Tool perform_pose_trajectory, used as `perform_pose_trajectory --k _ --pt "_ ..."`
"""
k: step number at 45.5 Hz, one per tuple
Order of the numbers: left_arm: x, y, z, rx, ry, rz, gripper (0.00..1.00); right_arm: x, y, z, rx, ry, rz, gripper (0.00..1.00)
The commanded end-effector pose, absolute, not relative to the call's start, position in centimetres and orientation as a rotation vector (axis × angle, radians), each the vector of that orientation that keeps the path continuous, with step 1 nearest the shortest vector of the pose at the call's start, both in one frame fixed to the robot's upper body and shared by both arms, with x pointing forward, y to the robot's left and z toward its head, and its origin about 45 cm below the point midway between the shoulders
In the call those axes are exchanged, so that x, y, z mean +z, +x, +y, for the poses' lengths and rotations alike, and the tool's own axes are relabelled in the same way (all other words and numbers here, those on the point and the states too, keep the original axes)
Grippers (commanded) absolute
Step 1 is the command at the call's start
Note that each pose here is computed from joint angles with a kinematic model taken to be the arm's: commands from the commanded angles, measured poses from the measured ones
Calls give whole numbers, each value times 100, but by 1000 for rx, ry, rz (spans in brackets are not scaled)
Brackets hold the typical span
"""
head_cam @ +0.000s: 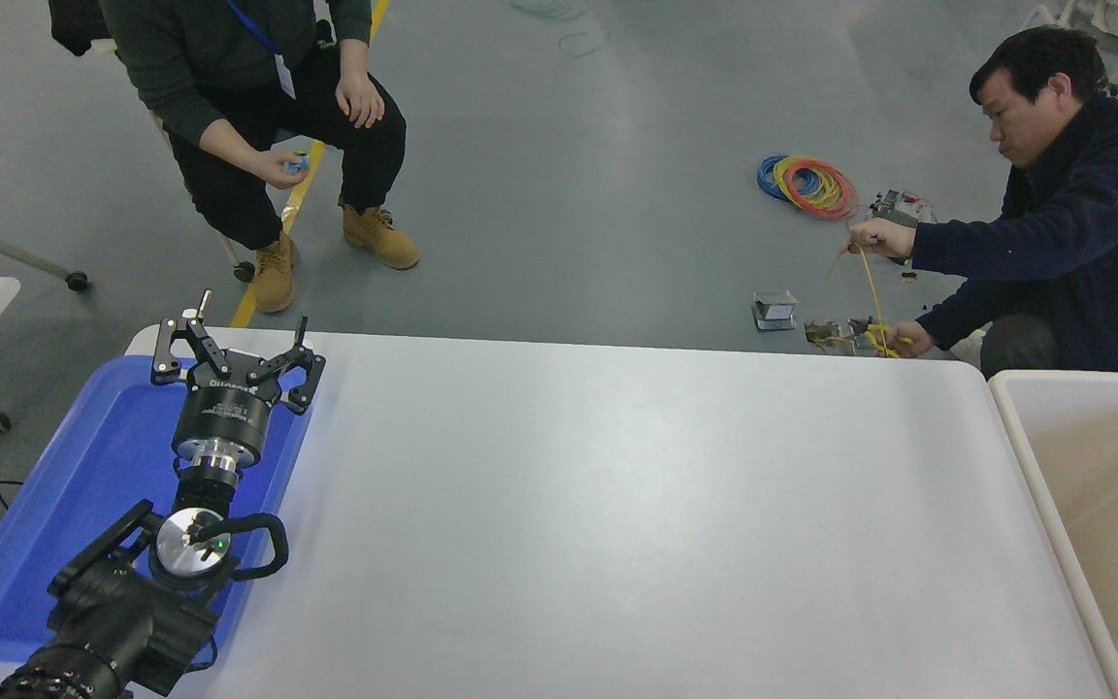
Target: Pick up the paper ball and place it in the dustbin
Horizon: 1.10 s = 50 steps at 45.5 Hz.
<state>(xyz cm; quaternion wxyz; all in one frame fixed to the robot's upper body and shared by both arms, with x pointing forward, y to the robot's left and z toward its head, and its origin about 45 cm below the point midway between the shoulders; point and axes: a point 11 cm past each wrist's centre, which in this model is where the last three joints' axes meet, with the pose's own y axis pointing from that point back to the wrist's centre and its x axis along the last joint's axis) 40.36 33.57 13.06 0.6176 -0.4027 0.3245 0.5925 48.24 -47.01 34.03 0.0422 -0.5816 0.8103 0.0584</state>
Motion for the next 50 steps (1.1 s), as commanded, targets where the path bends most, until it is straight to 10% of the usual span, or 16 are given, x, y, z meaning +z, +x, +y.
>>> perform_pose_trajectory --k 1,36,50 --pt "1307 4036 3358 1364 -927 747 100 3661 4747 -4380 86 -1757 2151 100" --pt "1307 4036 3358 1364 -927 747 100 1587 3954 -3742 377 -1873 2172 100" --pt "1304 4036 3351 1363 -927 748 100 1387 3820 -3634 434 -1879 2146 100"
